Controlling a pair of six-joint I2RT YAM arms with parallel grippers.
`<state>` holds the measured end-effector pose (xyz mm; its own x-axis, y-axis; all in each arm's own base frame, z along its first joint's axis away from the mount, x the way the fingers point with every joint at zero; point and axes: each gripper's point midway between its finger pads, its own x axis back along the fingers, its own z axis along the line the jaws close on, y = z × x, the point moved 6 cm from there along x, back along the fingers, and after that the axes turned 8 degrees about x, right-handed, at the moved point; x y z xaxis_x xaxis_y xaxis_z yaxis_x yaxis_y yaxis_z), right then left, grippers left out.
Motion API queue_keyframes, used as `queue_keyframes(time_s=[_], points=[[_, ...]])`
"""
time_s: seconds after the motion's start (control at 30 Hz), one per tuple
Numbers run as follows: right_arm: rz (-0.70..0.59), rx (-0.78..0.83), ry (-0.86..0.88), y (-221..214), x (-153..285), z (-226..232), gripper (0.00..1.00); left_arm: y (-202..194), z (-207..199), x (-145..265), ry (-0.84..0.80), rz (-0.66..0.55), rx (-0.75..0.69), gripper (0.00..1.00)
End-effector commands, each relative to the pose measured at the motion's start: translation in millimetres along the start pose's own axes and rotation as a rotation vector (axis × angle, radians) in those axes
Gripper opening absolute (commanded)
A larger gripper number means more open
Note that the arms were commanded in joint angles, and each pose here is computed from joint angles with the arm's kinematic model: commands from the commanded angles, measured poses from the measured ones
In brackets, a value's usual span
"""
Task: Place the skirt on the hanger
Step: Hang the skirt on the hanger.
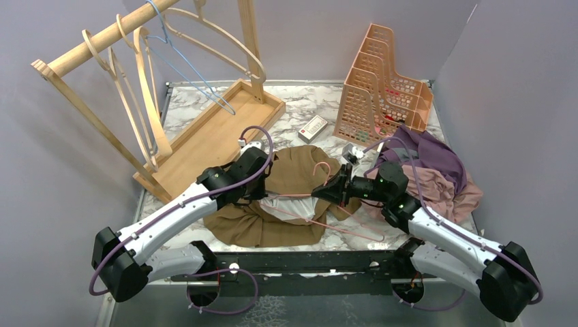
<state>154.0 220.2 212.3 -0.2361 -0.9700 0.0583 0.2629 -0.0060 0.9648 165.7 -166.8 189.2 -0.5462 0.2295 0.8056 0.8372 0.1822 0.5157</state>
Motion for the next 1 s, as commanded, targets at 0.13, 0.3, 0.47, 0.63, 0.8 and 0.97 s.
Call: queue_keyframes(time_s=[0.13,0.3,0.47,0.63,0.8,0.97], points=[[-0.088,0.056,0.049,12.4,-11.0,-2.0,0.01,-9.0,-37.7,1.6,-0.289,0.096,0.063,0.0],[-0.089,0.06,0.048,12.6,-13.2,-4.2,0.01,-11.1,-58.0,7.6,-0.486,0.113,0.06,0.0],[-0.107,0.075,0.039,15.4,-11.3,-3.4,0.01,-9.5,-50.6,14.5,-0.473,0.077,0.053,0.0],[-0.13,0.087,0.038,15.2,-7.8,-0.9,0.01,3.8,-41.6,24.8,-0.409,-0.021,0.082,0.25],[-0.153,0.092,0.022,17.7,-5.7,-0.5,0.01,12.8,-19.4,35.7,-0.26,-0.108,0.143,0.49],[-0.17,0.097,0.009,20.2,-5.4,-1.3,0.01,1.0,-4.2,36.8,-0.201,-0.085,0.211,0.61]])
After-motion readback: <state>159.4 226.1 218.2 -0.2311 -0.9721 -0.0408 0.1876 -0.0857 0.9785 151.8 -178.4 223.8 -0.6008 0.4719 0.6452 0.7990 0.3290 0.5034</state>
